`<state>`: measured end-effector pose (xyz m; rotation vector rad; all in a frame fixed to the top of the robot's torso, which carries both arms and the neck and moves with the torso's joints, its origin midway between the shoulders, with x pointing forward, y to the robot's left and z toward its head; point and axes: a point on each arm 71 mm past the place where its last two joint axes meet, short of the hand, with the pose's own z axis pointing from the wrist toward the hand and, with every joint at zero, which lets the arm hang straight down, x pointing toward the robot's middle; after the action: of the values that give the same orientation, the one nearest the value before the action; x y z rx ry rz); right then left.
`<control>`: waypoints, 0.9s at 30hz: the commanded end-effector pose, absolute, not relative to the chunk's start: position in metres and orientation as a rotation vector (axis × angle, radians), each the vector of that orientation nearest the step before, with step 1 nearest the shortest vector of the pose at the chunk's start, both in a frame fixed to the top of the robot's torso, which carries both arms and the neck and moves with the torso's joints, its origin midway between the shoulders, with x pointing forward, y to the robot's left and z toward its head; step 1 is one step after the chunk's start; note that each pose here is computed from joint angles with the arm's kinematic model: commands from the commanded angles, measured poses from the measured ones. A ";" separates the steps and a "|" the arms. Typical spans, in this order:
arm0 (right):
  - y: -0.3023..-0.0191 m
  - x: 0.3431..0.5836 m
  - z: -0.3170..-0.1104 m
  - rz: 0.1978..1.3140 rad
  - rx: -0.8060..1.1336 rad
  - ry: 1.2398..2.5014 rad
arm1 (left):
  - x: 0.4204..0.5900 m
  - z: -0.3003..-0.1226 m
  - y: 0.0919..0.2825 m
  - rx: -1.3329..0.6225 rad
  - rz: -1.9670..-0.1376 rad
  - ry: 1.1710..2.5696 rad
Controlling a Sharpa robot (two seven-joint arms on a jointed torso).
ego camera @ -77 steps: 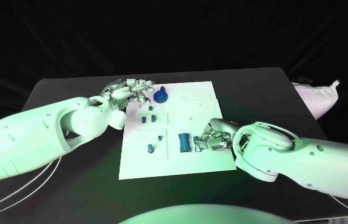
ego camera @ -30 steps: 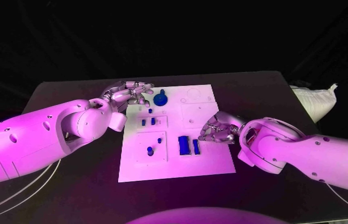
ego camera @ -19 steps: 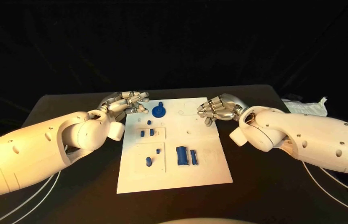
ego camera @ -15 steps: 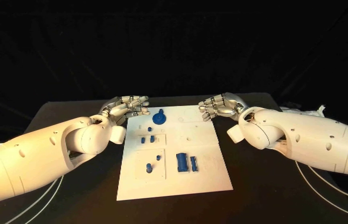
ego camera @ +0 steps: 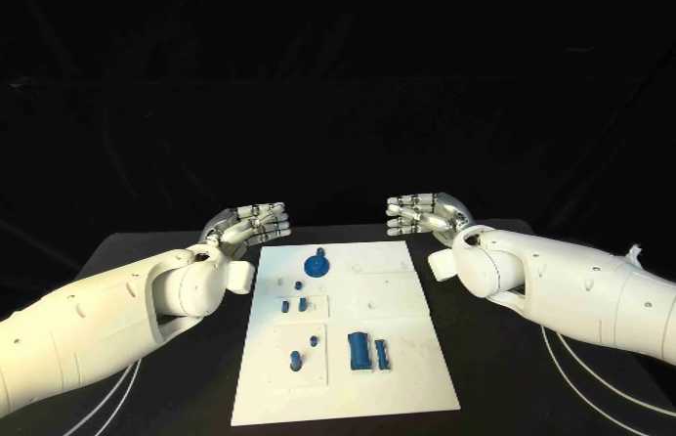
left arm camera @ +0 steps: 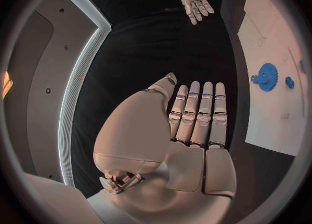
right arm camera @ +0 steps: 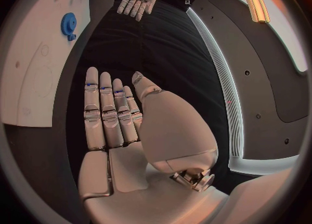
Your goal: Assemble the parts on the task board
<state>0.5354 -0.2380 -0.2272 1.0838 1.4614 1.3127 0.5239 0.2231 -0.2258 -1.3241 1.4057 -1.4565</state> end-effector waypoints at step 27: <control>-0.193 0.462 -0.224 1.229 1.208 1.219 | 0.462 -0.224 0.193 -1.210 -1.231 1.220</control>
<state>0.4628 -0.1884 -0.2269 1.2093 1.2887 1.2783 0.4630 0.1897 -0.2307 -1.2793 1.2956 -1.2809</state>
